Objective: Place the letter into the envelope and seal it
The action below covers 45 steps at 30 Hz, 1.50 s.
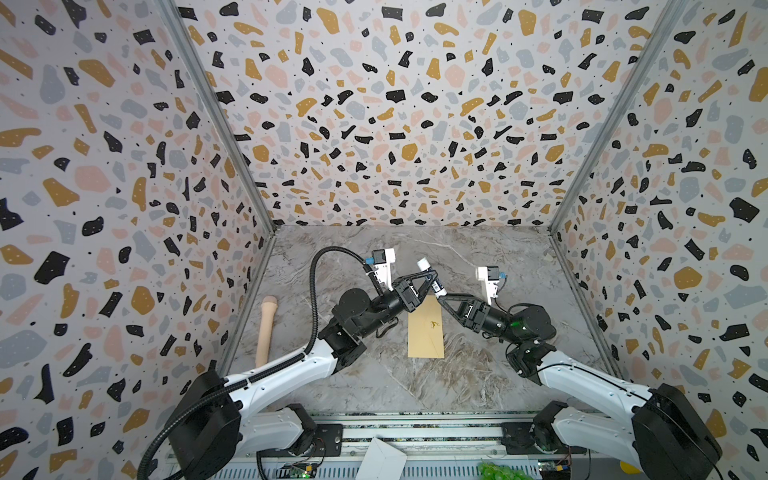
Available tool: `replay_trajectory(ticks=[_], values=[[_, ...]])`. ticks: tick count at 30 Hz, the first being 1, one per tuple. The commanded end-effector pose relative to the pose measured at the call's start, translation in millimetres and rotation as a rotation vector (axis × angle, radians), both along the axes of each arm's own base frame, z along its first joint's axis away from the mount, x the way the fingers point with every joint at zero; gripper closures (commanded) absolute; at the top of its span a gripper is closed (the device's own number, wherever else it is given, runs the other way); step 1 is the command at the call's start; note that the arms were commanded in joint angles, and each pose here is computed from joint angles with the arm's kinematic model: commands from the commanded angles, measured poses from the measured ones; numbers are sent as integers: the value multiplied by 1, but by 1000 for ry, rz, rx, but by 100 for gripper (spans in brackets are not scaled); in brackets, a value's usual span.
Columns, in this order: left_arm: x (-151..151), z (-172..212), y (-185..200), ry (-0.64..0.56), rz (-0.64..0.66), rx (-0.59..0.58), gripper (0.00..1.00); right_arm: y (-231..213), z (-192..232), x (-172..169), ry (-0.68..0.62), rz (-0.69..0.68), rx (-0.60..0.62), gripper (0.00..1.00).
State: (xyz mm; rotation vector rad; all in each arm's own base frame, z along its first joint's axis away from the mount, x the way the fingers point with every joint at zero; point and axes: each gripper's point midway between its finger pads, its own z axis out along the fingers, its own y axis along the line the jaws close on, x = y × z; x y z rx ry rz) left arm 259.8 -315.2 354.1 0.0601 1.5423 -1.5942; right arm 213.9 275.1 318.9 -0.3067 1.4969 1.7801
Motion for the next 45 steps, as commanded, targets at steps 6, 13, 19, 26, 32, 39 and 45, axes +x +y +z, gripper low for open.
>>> replay_trajectory(ticks=[6, 13, 19, 26, 32, 39, 45], values=[[-4, 21, 3, -77, -5, -33, 100, -1, 34, -4, -70, 10, 72, 65], [-4, 18, 3, -74, -7, -27, 100, 1, 36, -2, -70, 8, 73, 72], [-2, 15, 2, -73, 3, -5, 100, 1, 37, 2, -95, -30, 33, 78], [8, -7, 0, -47, 56, 87, 100, 1, 31, 29, -215, -312, -314, 87], [12, -19, -3, -22, 66, 123, 100, 3, 30, 41, -338, -540, -599, 90], [16, -27, -2, -33, 91, 166, 100, 18, 40, 33, -540, -800, -852, 91], [17, -22, -3, -38, 93, 157, 100, 25, 40, 26, -576, -803, -859, 84]])
